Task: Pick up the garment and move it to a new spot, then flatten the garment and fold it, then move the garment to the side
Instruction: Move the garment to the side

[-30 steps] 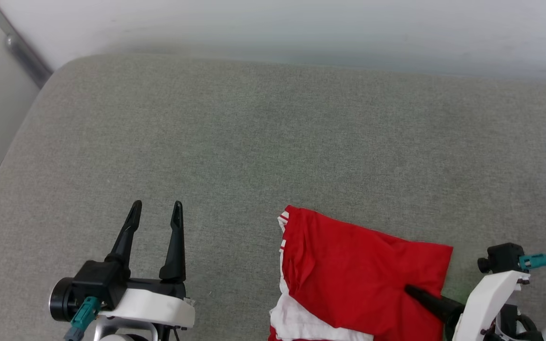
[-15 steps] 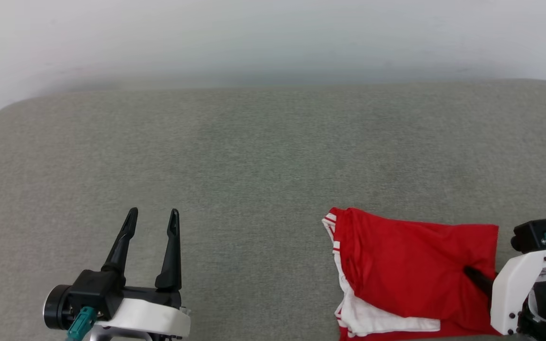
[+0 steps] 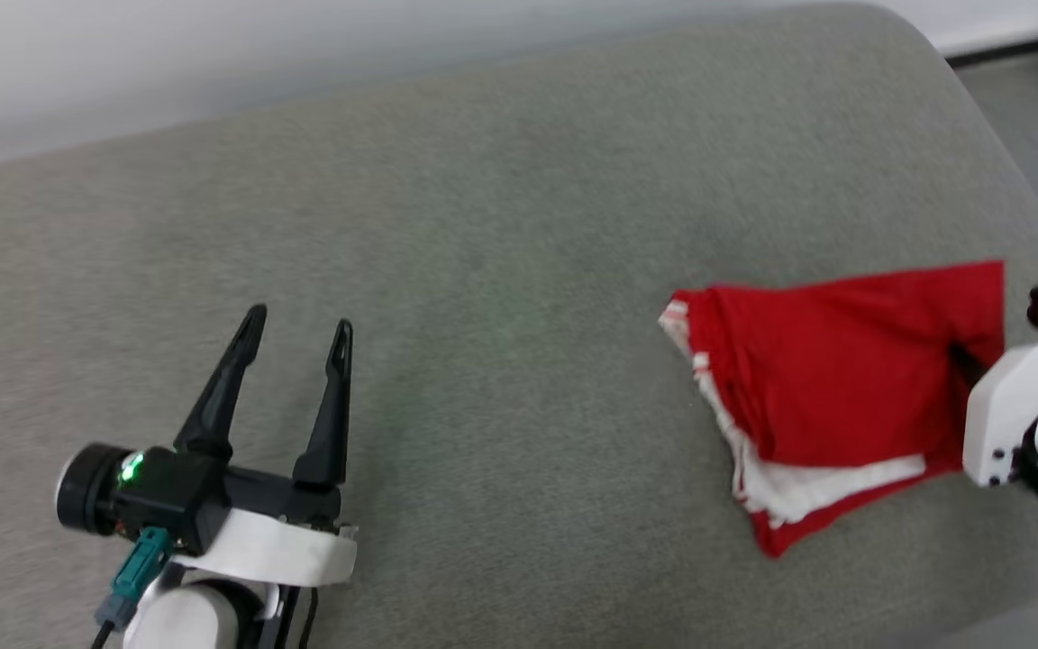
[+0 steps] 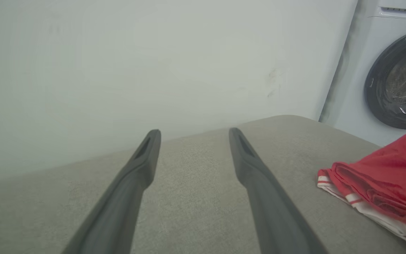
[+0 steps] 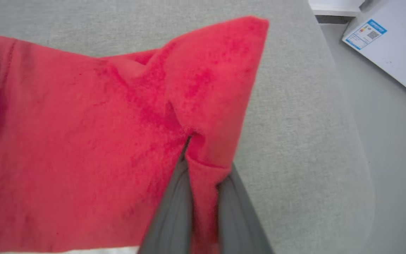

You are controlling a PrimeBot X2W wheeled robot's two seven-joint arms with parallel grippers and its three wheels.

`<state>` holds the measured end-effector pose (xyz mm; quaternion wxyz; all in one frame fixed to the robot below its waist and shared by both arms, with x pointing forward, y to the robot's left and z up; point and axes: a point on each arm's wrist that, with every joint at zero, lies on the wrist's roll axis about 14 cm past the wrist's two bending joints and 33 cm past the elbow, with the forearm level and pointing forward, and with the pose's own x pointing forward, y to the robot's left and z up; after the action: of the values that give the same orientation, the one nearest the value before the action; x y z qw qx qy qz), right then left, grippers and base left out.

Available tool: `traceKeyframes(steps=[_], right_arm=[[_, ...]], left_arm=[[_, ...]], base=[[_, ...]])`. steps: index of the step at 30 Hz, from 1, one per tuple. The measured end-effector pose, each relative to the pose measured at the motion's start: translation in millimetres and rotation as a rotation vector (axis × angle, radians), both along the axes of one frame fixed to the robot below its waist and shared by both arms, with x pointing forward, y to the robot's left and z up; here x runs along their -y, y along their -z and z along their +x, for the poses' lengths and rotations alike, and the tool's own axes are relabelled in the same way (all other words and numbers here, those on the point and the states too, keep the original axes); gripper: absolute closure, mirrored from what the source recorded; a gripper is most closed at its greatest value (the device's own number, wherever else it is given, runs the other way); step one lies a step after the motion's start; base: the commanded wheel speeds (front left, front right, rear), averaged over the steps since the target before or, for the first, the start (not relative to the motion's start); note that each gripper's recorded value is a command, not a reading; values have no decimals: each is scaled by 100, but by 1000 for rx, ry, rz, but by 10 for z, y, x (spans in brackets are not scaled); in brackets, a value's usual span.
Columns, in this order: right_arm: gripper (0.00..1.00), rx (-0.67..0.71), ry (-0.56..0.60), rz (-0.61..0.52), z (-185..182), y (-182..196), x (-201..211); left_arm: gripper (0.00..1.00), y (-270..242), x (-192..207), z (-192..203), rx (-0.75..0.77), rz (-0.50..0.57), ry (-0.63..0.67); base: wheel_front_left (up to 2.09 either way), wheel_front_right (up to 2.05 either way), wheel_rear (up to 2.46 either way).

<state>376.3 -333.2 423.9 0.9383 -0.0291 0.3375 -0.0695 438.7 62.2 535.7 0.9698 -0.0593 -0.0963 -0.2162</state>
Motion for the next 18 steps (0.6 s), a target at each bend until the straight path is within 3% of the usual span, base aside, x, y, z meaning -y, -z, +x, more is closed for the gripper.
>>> traceKeyframes(steps=[7, 13, 17, 18], right_arm=[[100, 31, 160, -194, 83, -85, 800], [100, 65, 246, -337, 218, -169, 1316], [100, 85, 258, -372, 353, -102, 1440], [90, 78, 259, -371, 359, -36, 1440]], left_arm=[[0, 184, 547, 349, -13, -2, 182], [0, 482, 728, 579, -48, 4, 254], [0, 717, 746, 666, -87, 7, 272], [0, 778, 739, 678, -100, 9, 272]], base=[[0, 0, 0], [0, 0, 0], [0, 0, 0], [0, 0, 0]])
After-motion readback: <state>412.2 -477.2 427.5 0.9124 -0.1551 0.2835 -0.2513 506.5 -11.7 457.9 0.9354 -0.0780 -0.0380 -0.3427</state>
